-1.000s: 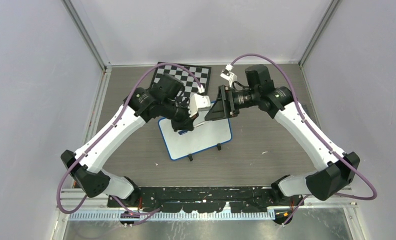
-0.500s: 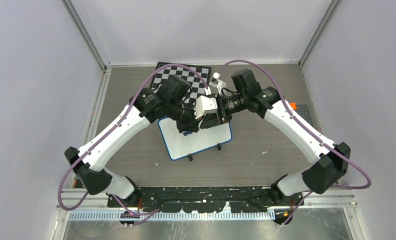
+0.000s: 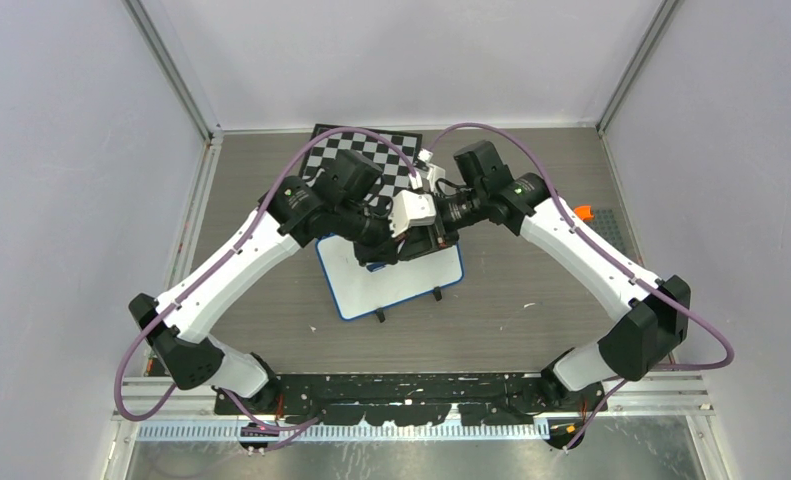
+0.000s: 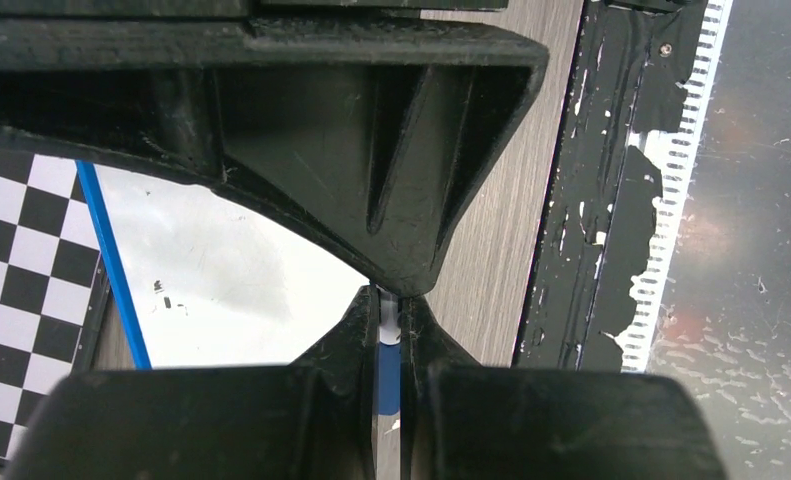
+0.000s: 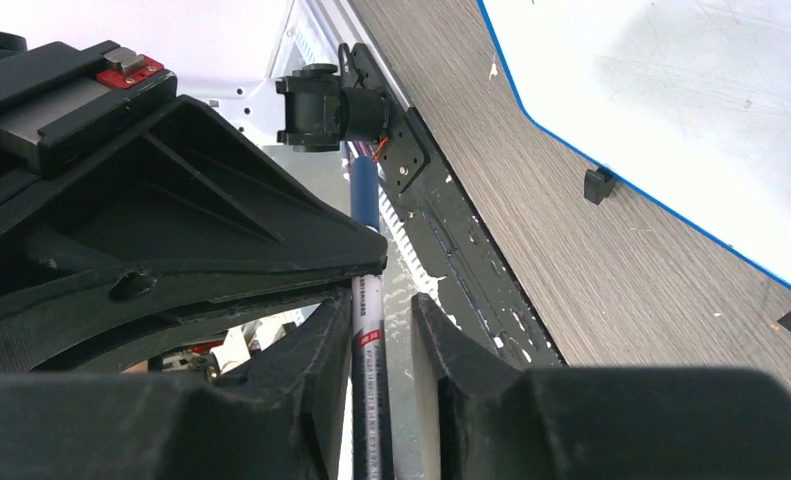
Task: Write a sentence on the whiteboard
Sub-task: Open the whiteboard marker at the center of the board.
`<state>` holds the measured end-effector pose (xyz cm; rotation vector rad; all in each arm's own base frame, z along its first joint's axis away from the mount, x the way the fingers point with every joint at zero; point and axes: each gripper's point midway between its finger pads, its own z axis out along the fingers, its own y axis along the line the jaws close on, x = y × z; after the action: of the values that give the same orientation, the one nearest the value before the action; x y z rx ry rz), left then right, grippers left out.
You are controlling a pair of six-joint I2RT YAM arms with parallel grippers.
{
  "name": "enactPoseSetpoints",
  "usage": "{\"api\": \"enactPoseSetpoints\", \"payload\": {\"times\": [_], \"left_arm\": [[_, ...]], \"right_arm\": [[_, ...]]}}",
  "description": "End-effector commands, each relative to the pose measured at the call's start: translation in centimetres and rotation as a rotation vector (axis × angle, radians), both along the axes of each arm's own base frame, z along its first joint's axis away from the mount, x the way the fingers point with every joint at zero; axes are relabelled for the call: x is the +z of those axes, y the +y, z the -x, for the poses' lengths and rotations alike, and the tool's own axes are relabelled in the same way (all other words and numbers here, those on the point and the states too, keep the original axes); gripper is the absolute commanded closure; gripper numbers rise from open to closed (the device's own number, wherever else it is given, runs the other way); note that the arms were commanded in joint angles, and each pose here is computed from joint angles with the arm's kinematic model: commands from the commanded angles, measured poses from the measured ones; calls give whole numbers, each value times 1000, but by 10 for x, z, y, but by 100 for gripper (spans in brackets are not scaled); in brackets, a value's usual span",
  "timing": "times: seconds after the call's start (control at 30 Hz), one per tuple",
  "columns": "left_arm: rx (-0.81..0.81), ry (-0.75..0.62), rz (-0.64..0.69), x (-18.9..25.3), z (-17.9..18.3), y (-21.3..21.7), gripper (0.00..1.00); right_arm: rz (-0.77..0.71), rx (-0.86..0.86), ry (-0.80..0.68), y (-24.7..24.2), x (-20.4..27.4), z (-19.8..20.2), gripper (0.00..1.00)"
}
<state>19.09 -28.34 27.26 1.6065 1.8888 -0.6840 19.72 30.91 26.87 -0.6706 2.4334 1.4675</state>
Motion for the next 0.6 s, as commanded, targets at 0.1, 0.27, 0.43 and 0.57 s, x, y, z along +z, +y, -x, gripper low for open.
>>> {"api": "enactPoseSetpoints", "payload": {"times": [0.1, 0.27, 0.43, 0.57], "left_arm": [[-18, -34, 76, 23, 0, -13, 100], [4, -23, 45, 17, 0, -3, 75], [102, 1, 128, 20, -11, 16, 29], [180, -8, 188, 36, -22, 26, 26]], "right_arm": [[-18, 8, -49, 5, 15, -3, 88], [24, -20, -94, -1, 13, -11, 100], [49, -126, -135, -26, 12, -33, 100], [106, -272, -154, -54, 17, -49, 100]]}}
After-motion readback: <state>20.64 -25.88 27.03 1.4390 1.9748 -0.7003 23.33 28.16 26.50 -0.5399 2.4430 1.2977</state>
